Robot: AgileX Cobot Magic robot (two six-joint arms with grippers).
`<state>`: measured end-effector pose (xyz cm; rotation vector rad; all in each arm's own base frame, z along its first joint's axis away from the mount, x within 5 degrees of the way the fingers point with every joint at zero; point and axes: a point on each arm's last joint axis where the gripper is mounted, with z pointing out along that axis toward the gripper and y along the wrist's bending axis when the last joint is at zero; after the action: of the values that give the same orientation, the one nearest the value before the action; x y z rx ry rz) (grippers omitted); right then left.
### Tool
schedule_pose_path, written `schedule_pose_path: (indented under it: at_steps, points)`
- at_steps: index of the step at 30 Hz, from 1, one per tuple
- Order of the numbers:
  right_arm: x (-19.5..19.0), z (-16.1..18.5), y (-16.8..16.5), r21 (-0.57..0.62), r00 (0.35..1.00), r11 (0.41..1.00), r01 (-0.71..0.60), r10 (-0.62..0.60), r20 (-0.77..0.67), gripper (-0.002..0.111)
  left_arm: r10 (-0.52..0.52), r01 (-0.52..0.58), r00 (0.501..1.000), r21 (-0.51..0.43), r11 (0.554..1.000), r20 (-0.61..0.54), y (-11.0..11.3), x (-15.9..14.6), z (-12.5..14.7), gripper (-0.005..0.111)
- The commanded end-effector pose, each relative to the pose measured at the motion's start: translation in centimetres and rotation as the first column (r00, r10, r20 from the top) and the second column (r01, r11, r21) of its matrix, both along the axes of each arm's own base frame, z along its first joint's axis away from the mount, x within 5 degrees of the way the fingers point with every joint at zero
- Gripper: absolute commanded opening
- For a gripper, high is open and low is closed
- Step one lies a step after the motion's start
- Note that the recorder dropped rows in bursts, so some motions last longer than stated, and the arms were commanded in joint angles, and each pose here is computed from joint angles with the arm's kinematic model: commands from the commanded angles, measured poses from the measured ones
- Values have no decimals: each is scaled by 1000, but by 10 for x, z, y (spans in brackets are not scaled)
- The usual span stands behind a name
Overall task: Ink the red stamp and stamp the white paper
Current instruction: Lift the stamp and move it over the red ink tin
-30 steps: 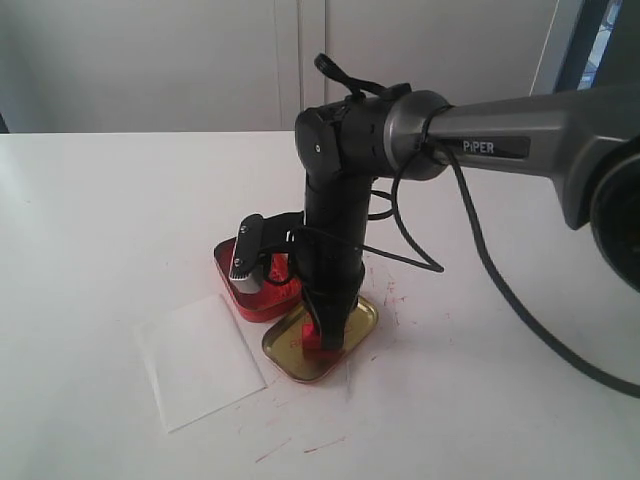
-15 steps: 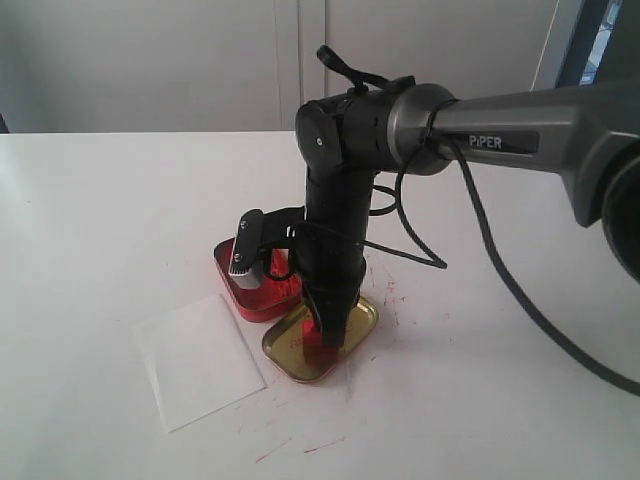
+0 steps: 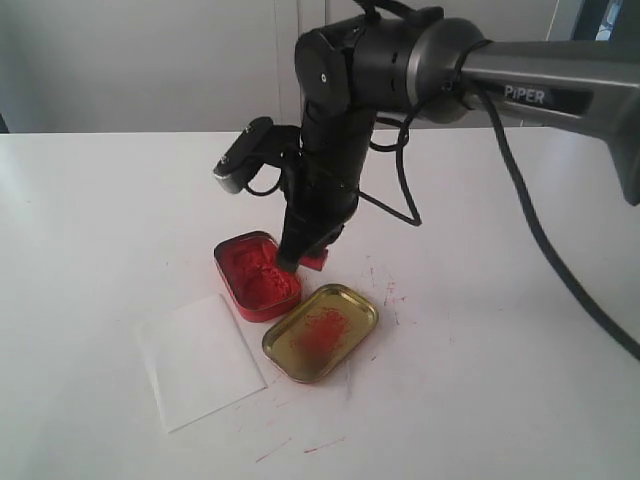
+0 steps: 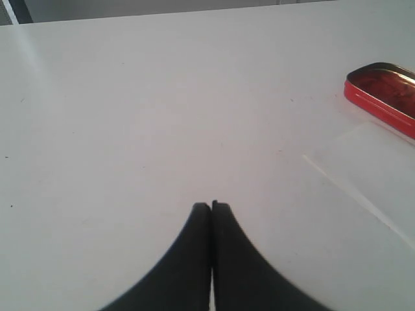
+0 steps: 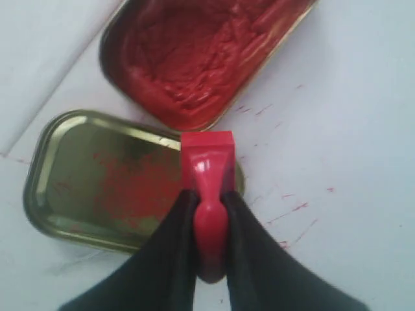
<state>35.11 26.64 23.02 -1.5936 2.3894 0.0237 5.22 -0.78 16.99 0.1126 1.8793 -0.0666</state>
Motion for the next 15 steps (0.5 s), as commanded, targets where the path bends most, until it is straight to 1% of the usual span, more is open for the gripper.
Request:
schedule_pose_path:
  at_steps: [1,6,12,15]
  points:
    - [9,12,5,17,998,998,53,-53,32,0,5,-5,1000,-8,1000,-2,0,0,1,0]
    - [21,4,14,14,998,998,57,-57,26,0,5,-5,1000,-8,1000,-2,0,0,1,0]
    - [35,-3,24,10,994,994,109,-109,19,0,5,-5,1000,-8,1000,-2,0,0,1,0]
    - [42,-5,29,29,990,990,138,-139,24,0,5,-5,1000,-8,1000,-2,0,0,1,0]
